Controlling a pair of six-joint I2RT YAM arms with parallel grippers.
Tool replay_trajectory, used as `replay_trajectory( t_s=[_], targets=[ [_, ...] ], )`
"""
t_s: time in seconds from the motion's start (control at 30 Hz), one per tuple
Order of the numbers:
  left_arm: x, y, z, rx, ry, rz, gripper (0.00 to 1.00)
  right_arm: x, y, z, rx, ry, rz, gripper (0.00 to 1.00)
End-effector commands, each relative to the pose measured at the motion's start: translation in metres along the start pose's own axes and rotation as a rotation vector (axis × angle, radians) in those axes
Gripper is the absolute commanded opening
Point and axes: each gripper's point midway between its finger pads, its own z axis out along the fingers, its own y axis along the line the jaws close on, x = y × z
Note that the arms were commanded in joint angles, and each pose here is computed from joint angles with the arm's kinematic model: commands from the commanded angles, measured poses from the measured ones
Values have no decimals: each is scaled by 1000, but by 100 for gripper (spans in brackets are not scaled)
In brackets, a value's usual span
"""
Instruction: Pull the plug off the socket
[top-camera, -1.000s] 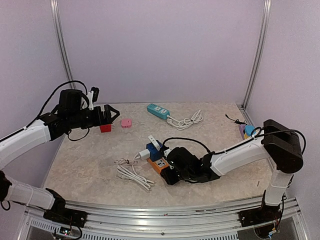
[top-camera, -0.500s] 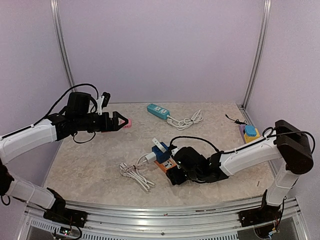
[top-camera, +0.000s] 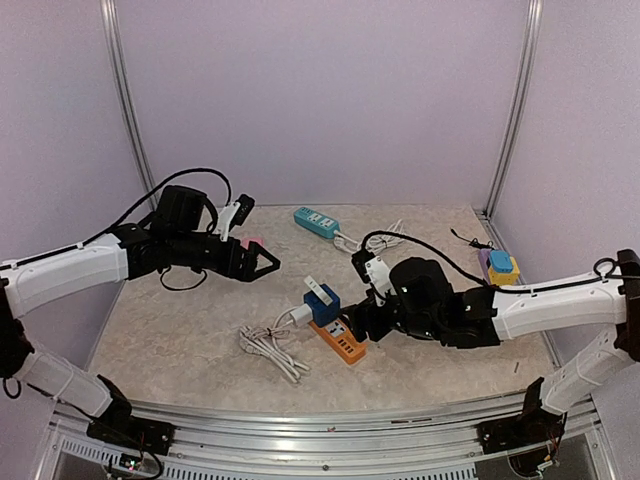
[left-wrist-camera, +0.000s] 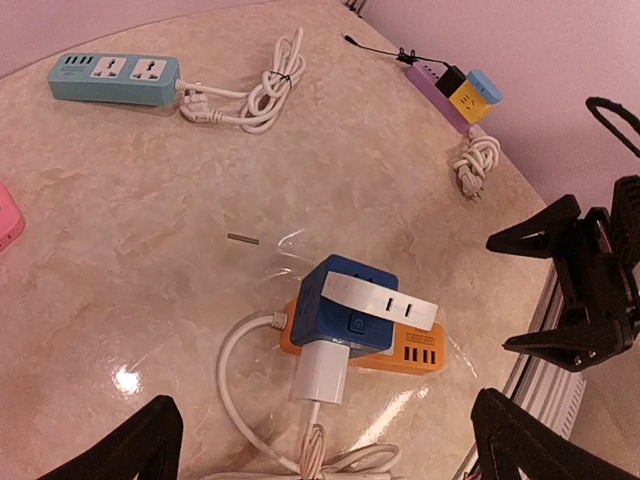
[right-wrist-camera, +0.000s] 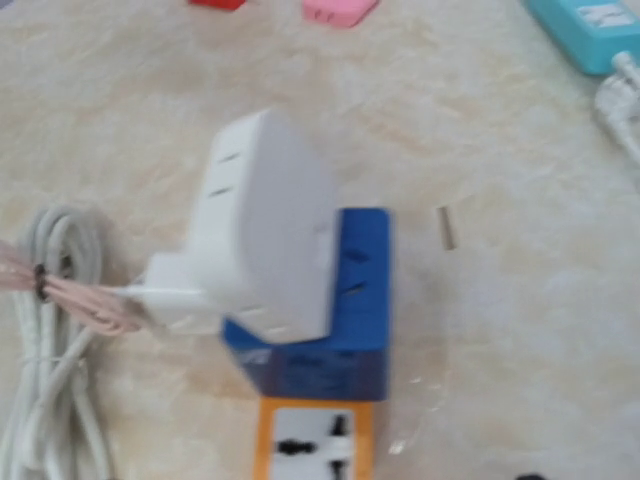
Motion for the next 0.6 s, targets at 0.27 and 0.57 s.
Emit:
replay_trajectory(
  t_s=[0.27, 0.57],
  targets=[
    [21, -43, 28, 144, 173, 656, 96, 12, -24, -11, -89, 8, 0, 81],
    [6, -47, 46, 170, 174, 897, 92, 20, -26, -7, -120, 7, 38, 81]
  ],
)
